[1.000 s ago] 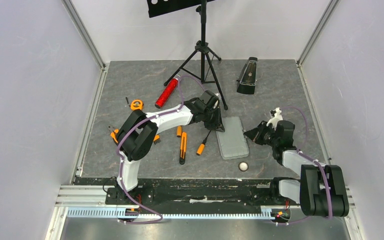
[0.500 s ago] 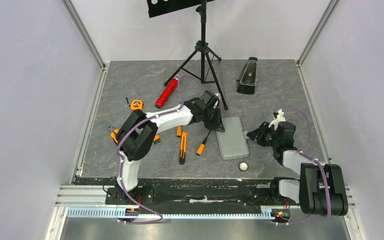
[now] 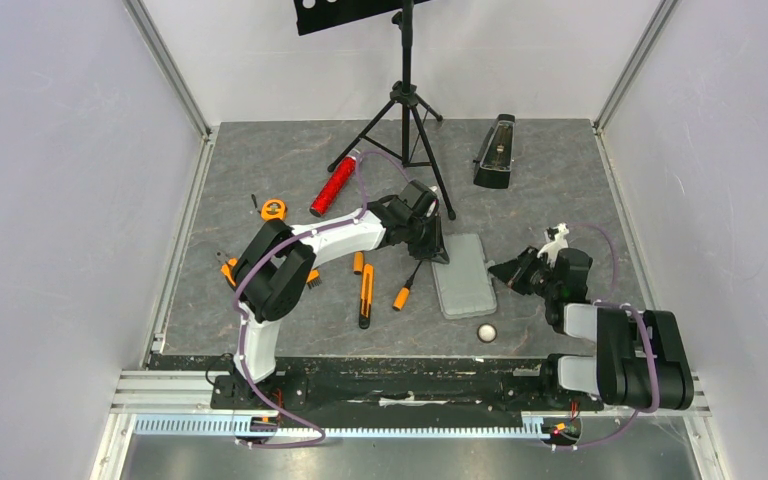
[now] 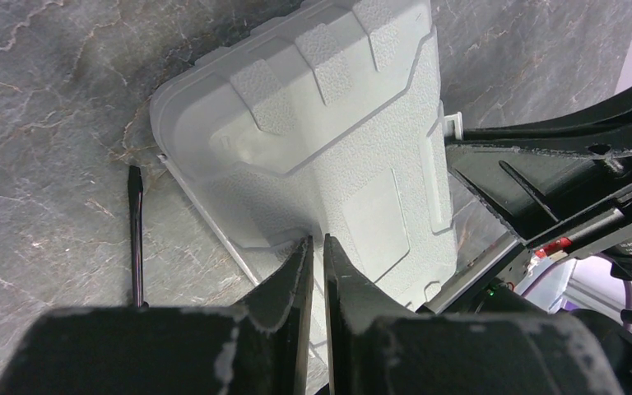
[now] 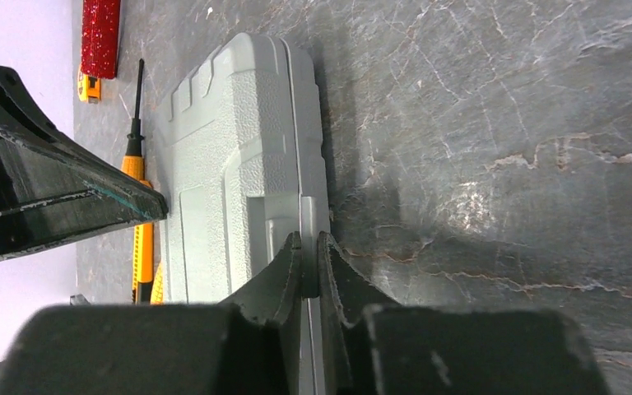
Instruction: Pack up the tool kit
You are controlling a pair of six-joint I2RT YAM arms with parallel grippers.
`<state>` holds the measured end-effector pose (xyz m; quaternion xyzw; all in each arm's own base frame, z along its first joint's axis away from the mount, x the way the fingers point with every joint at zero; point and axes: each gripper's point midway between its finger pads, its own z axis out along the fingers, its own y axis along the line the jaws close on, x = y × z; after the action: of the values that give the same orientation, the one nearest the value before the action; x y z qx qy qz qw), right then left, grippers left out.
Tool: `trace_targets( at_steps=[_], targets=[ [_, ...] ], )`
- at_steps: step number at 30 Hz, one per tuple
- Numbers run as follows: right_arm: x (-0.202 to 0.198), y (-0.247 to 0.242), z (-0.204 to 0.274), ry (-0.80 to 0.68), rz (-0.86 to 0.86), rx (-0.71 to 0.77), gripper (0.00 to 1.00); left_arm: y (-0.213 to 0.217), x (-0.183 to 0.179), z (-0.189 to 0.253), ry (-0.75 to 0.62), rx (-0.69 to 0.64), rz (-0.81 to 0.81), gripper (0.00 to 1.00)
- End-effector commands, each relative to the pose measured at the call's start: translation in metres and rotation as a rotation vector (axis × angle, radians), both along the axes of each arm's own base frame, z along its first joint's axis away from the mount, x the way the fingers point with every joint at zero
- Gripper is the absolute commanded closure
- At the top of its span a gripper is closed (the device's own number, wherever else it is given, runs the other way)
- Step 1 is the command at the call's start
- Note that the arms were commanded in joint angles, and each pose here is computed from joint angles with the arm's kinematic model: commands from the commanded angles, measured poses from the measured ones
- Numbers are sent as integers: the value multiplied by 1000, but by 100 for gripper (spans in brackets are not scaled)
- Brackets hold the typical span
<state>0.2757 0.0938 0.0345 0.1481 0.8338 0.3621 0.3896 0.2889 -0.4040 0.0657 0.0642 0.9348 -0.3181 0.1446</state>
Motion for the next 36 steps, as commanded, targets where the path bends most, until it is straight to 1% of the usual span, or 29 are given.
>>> trace_targets(
  at_steps=[1,2,9,15,20,22,26,30,36],
  targets=[
    [-9,14,10,-20,66,52,96,26,-4,-29,14,119,11,83],
    [-6,12,15,-37,65,37,100,26,-3,-26,4,113,18,81],
    [21,-2,64,-162,14,-59,100,29,14,14,-87,39,78,68],
    [39,-4,103,-249,-28,-106,100,36,26,47,-131,-51,133,50],
    [57,-2,137,-325,-41,-189,100,41,28,54,-121,-114,163,30],
    [60,2,143,-325,-29,-230,100,39,27,54,-112,-139,165,25],
    [62,9,144,-309,-8,-292,100,32,23,50,-77,-190,165,22],
    [59,9,135,-274,-8,-305,100,25,21,48,-51,-237,168,19],
    [54,-12,119,-187,-91,-348,100,27,20,43,-46,-234,173,19]
  ],
)
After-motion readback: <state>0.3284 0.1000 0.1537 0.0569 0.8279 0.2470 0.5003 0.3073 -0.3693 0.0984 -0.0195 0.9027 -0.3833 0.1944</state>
